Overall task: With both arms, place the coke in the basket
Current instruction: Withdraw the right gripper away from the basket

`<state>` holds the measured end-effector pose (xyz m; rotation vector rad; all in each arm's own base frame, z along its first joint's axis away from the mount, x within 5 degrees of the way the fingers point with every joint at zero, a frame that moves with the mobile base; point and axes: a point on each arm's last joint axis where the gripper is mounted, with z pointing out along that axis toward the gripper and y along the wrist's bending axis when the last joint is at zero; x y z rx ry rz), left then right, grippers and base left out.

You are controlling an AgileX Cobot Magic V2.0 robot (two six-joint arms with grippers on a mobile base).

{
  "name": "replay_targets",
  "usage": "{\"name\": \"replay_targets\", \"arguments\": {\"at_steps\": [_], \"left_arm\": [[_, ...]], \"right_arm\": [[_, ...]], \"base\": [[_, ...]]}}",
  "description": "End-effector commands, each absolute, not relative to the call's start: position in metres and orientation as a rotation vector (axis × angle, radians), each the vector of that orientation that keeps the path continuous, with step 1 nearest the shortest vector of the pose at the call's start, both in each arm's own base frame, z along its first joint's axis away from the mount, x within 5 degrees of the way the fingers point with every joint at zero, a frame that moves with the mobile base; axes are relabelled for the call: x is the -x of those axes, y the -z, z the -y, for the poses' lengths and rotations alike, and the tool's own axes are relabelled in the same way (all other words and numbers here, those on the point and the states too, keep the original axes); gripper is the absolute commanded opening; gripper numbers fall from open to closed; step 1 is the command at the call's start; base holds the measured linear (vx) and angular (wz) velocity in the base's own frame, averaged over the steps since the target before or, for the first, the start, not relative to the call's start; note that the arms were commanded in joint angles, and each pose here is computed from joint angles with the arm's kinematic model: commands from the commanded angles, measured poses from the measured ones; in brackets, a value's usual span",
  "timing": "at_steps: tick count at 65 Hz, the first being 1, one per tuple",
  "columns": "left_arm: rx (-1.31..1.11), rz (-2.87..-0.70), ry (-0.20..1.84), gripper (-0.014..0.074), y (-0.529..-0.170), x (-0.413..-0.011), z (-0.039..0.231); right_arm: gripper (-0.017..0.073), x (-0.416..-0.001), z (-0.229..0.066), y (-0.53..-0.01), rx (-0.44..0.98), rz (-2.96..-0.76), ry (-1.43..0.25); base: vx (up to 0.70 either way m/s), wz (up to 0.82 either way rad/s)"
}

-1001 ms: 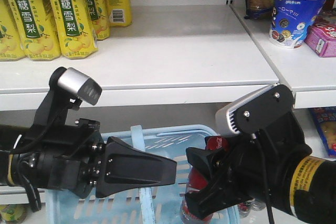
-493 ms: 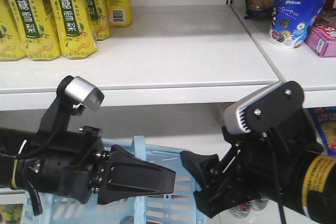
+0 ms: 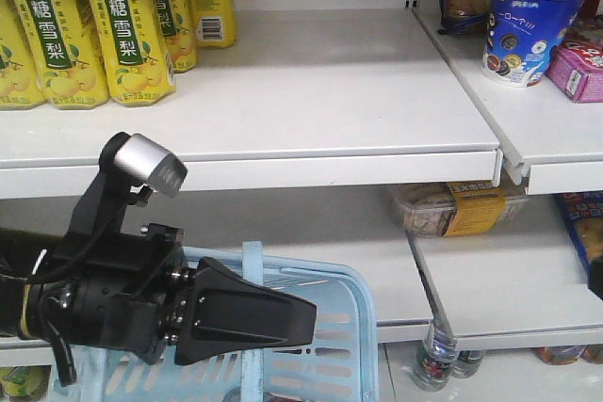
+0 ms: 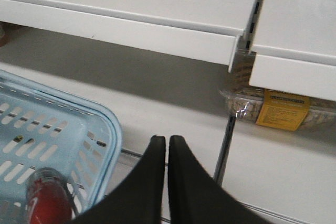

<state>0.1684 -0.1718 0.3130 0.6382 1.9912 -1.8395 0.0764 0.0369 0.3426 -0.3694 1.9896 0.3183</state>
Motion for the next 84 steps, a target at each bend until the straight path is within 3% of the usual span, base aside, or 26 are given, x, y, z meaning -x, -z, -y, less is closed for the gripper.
{"name": "replay_targets", "arguments": {"at_steps": [1,18,84], "left_arm": [[-0.668,-1.788,2.023,-0.0006,-0.343,-0.158,0.171],[-0.668,-1.788,2.023,-0.0006,-0.343,-0.158,0.171],[-0.582,-1.811,1.949,-0.0006,-0.341,-0.167,0.172]], "right_arm": [[-0.0007,-0.071,-0.026,-0.332,0.371,-1.916,-0.303],[-0.0005,-0.06,-0.007,-0.282,0.262,-1.942,-0.344],[-0.0005,-0.059,-0.005,-0.281,0.257,-1.934,-0.353]], "base": [[0.0,0.0],[0.0,0.0],[0.0,0.0]]}}
